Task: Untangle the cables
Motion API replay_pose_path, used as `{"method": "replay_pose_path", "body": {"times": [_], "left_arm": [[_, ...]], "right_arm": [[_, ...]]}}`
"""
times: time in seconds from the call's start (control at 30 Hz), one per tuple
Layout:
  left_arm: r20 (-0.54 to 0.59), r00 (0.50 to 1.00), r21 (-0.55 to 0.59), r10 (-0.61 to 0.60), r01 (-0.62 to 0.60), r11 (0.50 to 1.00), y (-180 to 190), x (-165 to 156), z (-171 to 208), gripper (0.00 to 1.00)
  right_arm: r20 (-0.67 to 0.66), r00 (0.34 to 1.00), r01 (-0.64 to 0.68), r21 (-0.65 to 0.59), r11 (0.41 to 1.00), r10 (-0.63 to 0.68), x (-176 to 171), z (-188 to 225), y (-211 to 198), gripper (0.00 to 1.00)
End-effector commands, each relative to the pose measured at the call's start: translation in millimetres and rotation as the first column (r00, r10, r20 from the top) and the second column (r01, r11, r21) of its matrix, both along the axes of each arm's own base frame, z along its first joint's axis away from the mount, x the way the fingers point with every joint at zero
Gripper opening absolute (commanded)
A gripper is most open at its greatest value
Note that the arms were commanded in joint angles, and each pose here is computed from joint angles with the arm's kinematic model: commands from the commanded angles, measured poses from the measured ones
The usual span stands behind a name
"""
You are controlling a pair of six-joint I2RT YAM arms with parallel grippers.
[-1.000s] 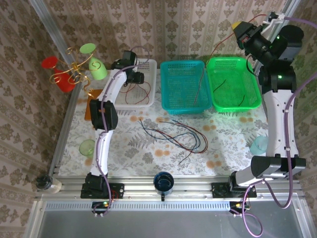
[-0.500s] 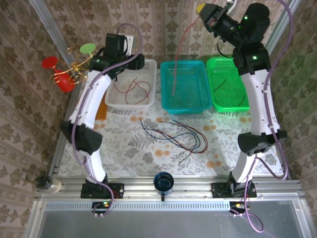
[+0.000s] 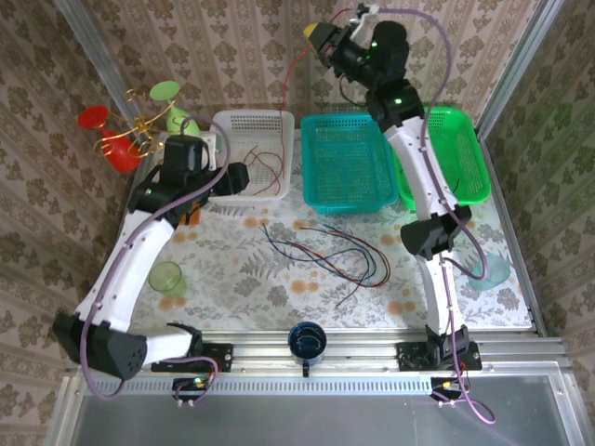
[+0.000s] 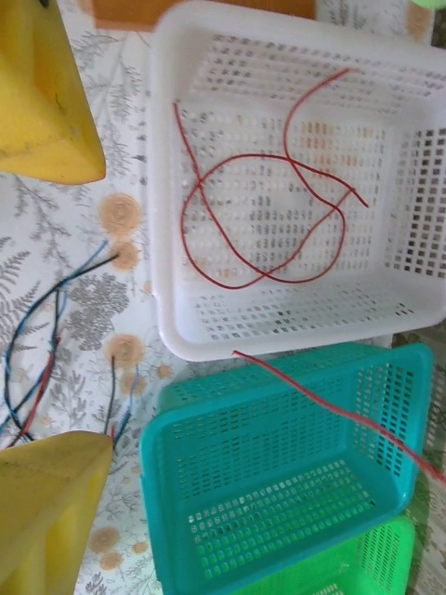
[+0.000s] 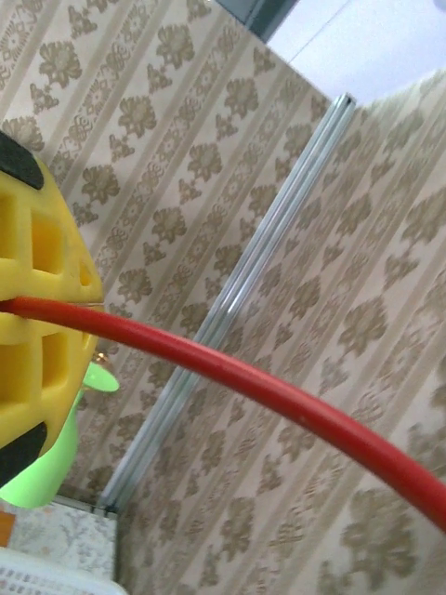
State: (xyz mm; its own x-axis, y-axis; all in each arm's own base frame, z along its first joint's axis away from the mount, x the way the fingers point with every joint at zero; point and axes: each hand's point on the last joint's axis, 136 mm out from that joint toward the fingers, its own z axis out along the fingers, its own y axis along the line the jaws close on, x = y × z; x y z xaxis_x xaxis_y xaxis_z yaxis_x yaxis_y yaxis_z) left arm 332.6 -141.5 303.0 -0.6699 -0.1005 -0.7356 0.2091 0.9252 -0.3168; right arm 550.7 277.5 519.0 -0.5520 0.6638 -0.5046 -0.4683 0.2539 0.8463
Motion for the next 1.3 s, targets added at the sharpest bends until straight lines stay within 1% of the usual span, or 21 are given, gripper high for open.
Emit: {"method": "replay_pose_path", "body": {"times": [0.0, 0.13, 0.23, 0.3, 0.37, 0.47, 0.53, 0.6, 0.83, 0.93, 1.03, 1.13, 1.2, 1.23, 1.27], "left_arm": [[0.023, 0.998, -0.008, 0.064, -0.063, 0.998, 16.3, -10.7, 4.2, 0.72], [0.018, 0.996, -0.003, 0.085, -0.085, 0.996, 26.8, -21.4, -0.4, 0.72], [0.007, 0.996, -0.005, 0.090, -0.090, 0.996, 28.5, -24.3, -5.9, 0.72], [-0.003, 0.996, -0.010, 0.091, -0.091, 0.996, 28.4, -25.0, -9.9, 0.72], [-0.006, 0.996, -0.013, 0.090, -0.090, 0.996, 28.1, -26.3, -12.9, 0.72], [-0.006, 0.996, -0.055, 0.087, -0.087, 0.995, 26.7, -27.4, -13.3, 0.73], [-0.006, 0.996, -0.072, 0.087, -0.087, 0.994, 27.6, -28.5, -13.0, 0.73], [-0.007, 0.996, -0.072, 0.086, -0.086, 0.994, 28.4, -30.4, -12.5, 0.73], [-0.022, 0.996, -0.071, 0.086, -0.087, 0.994, 30.1, -32.8, -17.1, 0.73], [-0.028, 0.996, -0.075, 0.086, -0.088, 0.993, 29.7, -32.8, -19.4, 0.73], [-0.032, 0.996, -0.077, 0.088, -0.090, 0.993, 29.6, -32.9, -21.2, 0.73], [-0.038, 0.996, -0.076, 0.086, -0.089, 0.993, 29.0, -32.5, -22.8, 0.73], [-0.045, 0.996, -0.075, 0.083, -0.086, 0.993, 28.5, -32.2, -24.5, 0.73], [-0.050, 0.995, -0.075, 0.085, -0.088, 0.993, 28.3, -32.1, -26.0, 0.73], [-0.052, 0.995, -0.078, 0.087, -0.091, 0.993, 28.4, -32.4, -26.6, 0.73]], "right_arm": [[0.027, 0.999, -0.028, 0.072, 0.997, 0.026, 7.2, -0.4, 15.2, 0.00], [-0.024, 0.999, -0.040, 0.034, 0.999, 0.041, 18.5, -32.0, 30.2, 0.00], [-0.106, 0.994, -0.045, -0.019, 0.999, 0.042, 30.2, -72.5, 42.4, 0.00], [-0.176, 0.984, -0.044, -0.086, 0.995, 0.028, 37.3, -111.6, 52.8, 0.00], [-0.249, 0.968, -0.049, -0.192, 0.980, 0.000, 41.6, -164.7, 65.9, 0.00], [-0.337, 0.941, -0.091, -0.356, 0.930, -0.036, 37.1, -244.4, 86.4, 0.00], [-0.375, 0.925, -0.123, -0.432, 0.893, -0.054, 32.7, -286.3, 95.8, 0.00], [-0.400, 0.914, -0.151, -0.482, 0.863, -0.064, 29.0, -316.5, 102.3, 0.00], [-0.440, 0.895, -0.238, -0.613, 0.754, -0.076, 10.3, -385.7, 116.8, 0.00], [-0.460, 0.885, -0.267, -0.621, 0.737, -0.067, 4.8, -399.8, 120.5, 0.00], [-0.451, 0.890, -0.267, -0.627, 0.732, -0.062, 3.8, -396.7, 121.4, 0.00], [-0.430, 0.901, -0.252, -0.635, 0.731, -0.063, 4.9, -385.7, 119.7, 0.18], [-0.417, 0.907, -0.246, -0.630, 0.736, -0.054, 5.2, -374.7, 119.3, 0.34], [-0.409, 0.911, -0.241, -0.627, 0.740, -0.050, 5.3, -367.3, 118.7, 0.46], [-0.397, 0.917, -0.234, -0.626, 0.744, -0.046, 5.3, -358.9, 118.4, 0.56]]}}
